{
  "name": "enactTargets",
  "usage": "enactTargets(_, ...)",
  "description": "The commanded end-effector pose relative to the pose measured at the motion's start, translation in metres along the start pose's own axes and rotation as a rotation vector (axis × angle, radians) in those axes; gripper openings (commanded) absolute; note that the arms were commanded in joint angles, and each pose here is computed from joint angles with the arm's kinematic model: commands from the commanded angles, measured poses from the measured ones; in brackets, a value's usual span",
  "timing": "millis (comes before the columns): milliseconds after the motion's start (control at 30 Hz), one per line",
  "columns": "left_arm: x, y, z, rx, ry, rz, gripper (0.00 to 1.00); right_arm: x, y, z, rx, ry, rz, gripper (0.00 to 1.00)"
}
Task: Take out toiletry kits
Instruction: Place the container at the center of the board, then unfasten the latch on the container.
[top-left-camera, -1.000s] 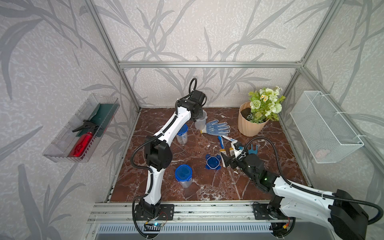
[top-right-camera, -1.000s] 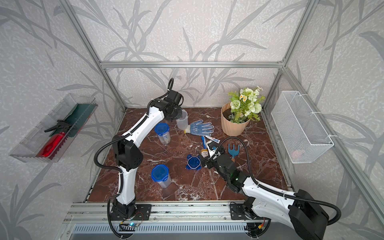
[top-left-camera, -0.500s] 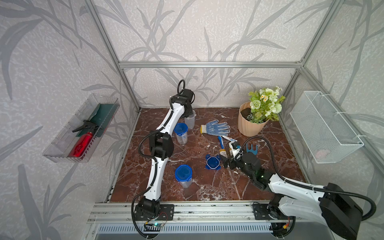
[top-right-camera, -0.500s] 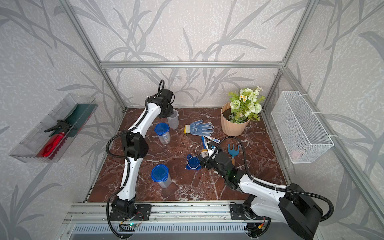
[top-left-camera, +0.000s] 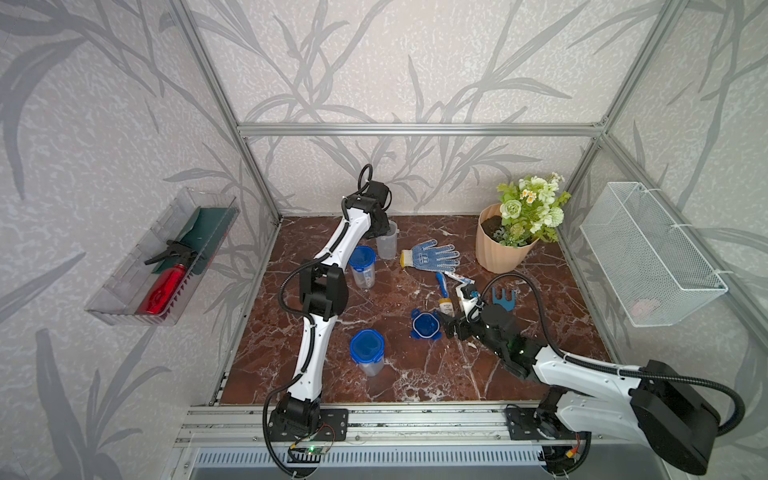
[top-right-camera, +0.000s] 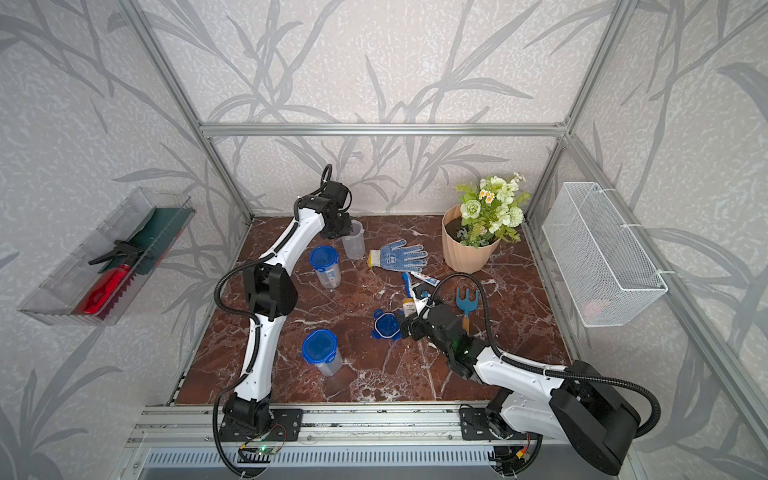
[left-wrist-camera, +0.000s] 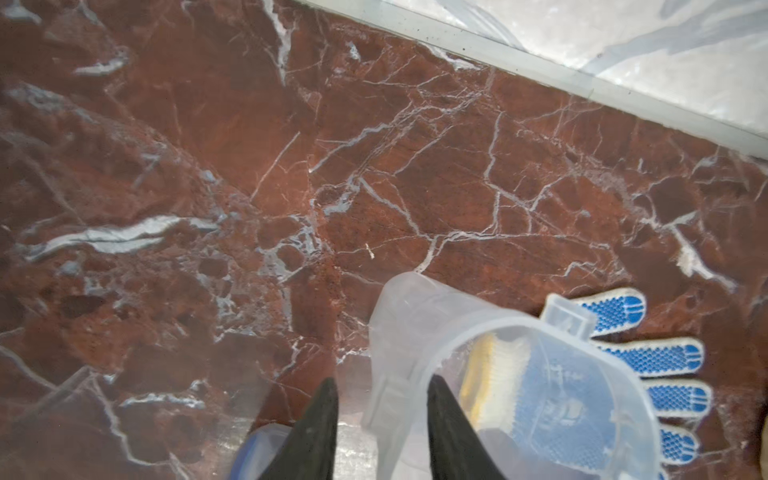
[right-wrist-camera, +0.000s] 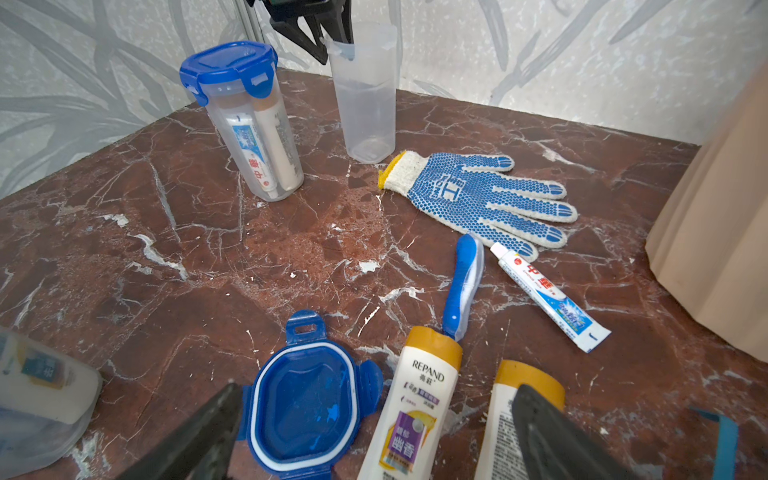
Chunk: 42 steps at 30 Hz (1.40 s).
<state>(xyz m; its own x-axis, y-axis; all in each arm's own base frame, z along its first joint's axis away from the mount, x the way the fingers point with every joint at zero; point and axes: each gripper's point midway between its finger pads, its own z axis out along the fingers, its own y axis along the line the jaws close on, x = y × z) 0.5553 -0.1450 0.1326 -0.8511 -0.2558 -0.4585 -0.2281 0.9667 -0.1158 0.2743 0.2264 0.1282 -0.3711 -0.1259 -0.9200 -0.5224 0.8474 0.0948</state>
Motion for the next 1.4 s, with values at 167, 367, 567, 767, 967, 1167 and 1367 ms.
enactTargets(167, -0.008, 0.008, -0.03, -0.015, -0.029, -0.005, 0.67, -0.016, 0.006, 0.005, -0.026, -0.03, 0.038, 0.99)
enactTargets(367, -0.027, -0.005, -0.086, 0.094, -0.108, -0.016, 0.69, -0.027, 0.025, 0.01, -0.115, 0.016, 0.002, 0.99)
enactTargets(567, -0.021, 0.01, -0.143, 0.099, -0.134, -0.019, 0.71, -0.055, 0.047, 0.025, -0.198, 0.018, 0.018, 0.99)
enactTargets(767, 0.009, 0.036, -0.16, 0.102, -0.178, -0.035, 0.13, -0.083, 0.08, 0.073, -0.301, 0.105, 0.052, 0.86)
enactTargets(967, 0.027, 0.055, -0.154, 0.141, -0.141, -0.067, 0.0, -0.109, 0.099, 0.126, -0.498, 0.154, 0.325, 0.39)
enactTargets(1167, 0.04, 0.04, -0.123, 0.314, -0.029, -0.109, 0.0, -0.12, 0.096, 0.172, -0.687, 0.237, 0.625, 0.51)
enactTargets(1367, 0.055, 0.041, -0.099, 0.315, 0.057, -0.121, 0.0, -0.116, 0.098, 0.195, -0.696, 0.279, 0.667, 0.6)
